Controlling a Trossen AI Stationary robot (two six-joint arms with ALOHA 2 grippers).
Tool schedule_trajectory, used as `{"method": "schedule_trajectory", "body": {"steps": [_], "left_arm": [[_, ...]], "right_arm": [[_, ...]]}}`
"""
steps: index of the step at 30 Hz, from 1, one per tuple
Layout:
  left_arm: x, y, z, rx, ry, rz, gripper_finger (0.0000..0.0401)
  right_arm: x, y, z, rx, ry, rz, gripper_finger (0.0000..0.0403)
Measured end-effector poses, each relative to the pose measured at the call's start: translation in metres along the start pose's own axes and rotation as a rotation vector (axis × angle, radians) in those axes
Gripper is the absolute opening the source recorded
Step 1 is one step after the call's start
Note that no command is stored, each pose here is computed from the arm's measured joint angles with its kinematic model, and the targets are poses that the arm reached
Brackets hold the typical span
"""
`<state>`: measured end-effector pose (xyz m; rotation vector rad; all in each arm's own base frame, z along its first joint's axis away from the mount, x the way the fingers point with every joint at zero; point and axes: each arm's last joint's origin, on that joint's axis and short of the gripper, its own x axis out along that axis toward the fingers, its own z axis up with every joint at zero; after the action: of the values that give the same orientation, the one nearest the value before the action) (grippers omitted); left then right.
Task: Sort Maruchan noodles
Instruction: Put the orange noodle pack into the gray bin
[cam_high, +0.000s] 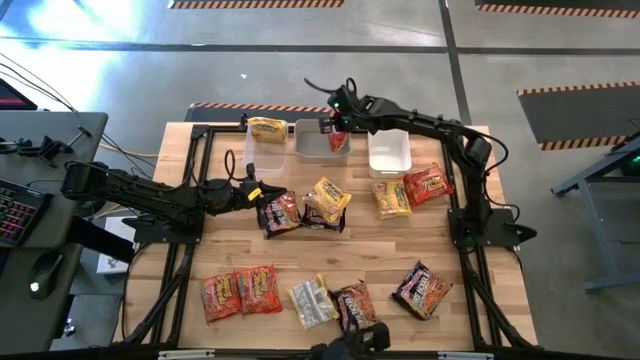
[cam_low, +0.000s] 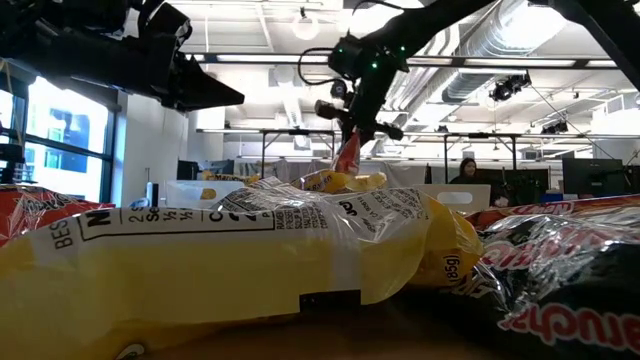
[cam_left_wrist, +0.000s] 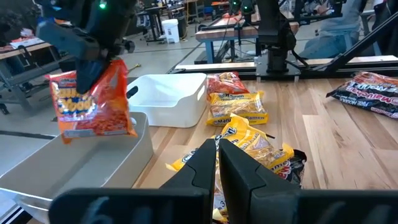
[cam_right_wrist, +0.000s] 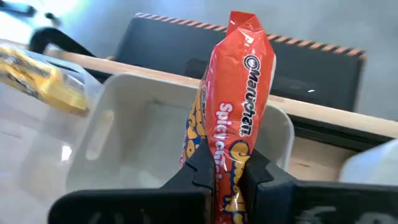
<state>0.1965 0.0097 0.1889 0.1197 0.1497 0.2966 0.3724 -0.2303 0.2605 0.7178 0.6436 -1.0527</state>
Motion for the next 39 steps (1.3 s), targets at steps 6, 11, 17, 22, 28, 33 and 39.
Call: {"method": "schedule_trajectory", "body": {"steps": [6,11,17,22,28,33,39], "left_arm": [[0.000,0.000,0.000,-0.002,0.002,0.000,0.0011],[0.000,0.000,0.000,-0.003,-0.001,0.000,0.0011],[0.000,0.000,0.000,-0.003,0.000,0.000,0.0011],[0.000,0.000,0.000,-0.002,0.003,0.000,0.0011],[0.000,0.000,0.000,-0.002,0.004,0.000,0.0011],[0.000,0.000,0.000,-0.001,0.005,0.000,0.0011],[0.000,0.000,0.000,-0.002,0.005,0.000,0.0011]], "right_arm": [[0.001,0.009,-0.014,-0.084,-0.054,-0.128,0.0006],[0.001,0.010,-0.016,-0.090,-0.066,-0.142,0.0006],[0.005,0.012,-0.019,-0.107,-0.068,-0.163,0.0006],[0.018,0.013,-0.026,-0.122,-0.051,-0.185,0.0006],[0.031,0.013,-0.033,-0.127,-0.007,-0.179,0.0007],[0.032,0.013,-0.034,-0.121,0.010,-0.162,0.0007],[0.032,0.013,-0.034,-0.095,0.010,-0.159,0.0030]]}}
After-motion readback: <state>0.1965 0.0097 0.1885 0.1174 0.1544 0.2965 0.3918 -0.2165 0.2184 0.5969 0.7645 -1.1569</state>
